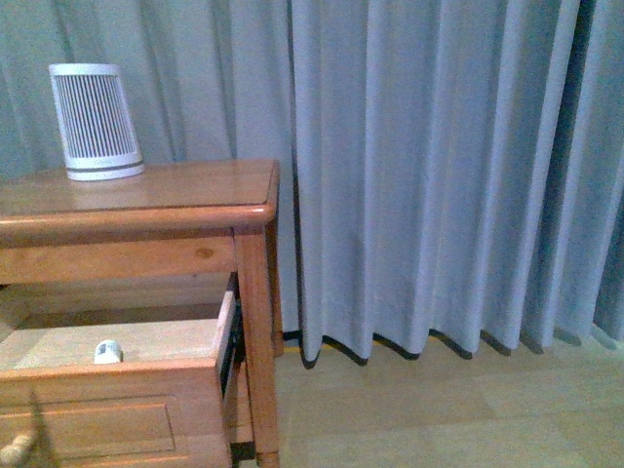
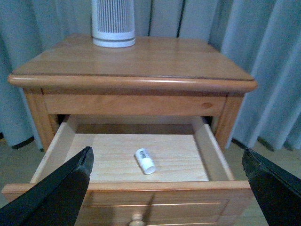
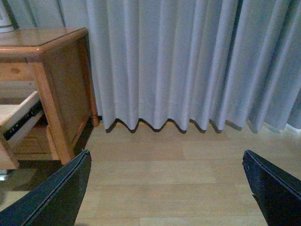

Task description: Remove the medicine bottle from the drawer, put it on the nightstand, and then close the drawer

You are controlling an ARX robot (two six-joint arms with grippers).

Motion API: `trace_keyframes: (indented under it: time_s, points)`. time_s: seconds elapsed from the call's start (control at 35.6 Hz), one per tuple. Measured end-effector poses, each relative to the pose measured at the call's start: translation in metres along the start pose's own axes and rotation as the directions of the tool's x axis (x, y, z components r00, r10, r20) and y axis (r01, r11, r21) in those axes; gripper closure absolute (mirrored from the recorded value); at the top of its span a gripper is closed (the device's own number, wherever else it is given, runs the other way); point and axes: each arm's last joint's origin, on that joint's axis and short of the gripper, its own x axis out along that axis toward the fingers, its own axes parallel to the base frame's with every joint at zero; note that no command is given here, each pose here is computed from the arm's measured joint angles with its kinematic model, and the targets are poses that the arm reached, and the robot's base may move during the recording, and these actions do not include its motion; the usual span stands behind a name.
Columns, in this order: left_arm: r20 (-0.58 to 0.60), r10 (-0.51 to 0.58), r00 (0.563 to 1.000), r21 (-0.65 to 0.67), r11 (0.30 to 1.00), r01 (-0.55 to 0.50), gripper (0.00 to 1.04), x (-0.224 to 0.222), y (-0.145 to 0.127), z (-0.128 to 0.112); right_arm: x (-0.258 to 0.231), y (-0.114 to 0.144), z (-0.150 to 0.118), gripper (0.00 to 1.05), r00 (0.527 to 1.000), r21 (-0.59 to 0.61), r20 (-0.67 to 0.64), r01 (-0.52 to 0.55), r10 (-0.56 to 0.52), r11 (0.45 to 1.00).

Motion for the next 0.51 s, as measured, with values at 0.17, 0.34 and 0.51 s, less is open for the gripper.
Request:
trace_keyframes:
  time_s: [0.17,0.34,0.51]
  points:
    - [0.063,-0.031,0.998,-0.030,0.999,0.033,0.07,-0.057,-0.023,0.016,0.000,0.000,0.000,0.07,1.000,0.000,0.000,0.000,0.000,1.000]
    - [0.110,-0.027,0.994,-0.067,0.997,0.034,0.07,-0.079,-0.026,0.020,0.000,0.000,0.000,0.07,1.000,0.000,0.000,0.000,0.000,1.000]
    - [0.107,-0.027,0.994,-0.074,0.997,0.035,0.07,-0.079,-0.026,0.020,0.000,0.000,0.000,0.07,1.000,0.000,0.000,0.000,0.000,1.000]
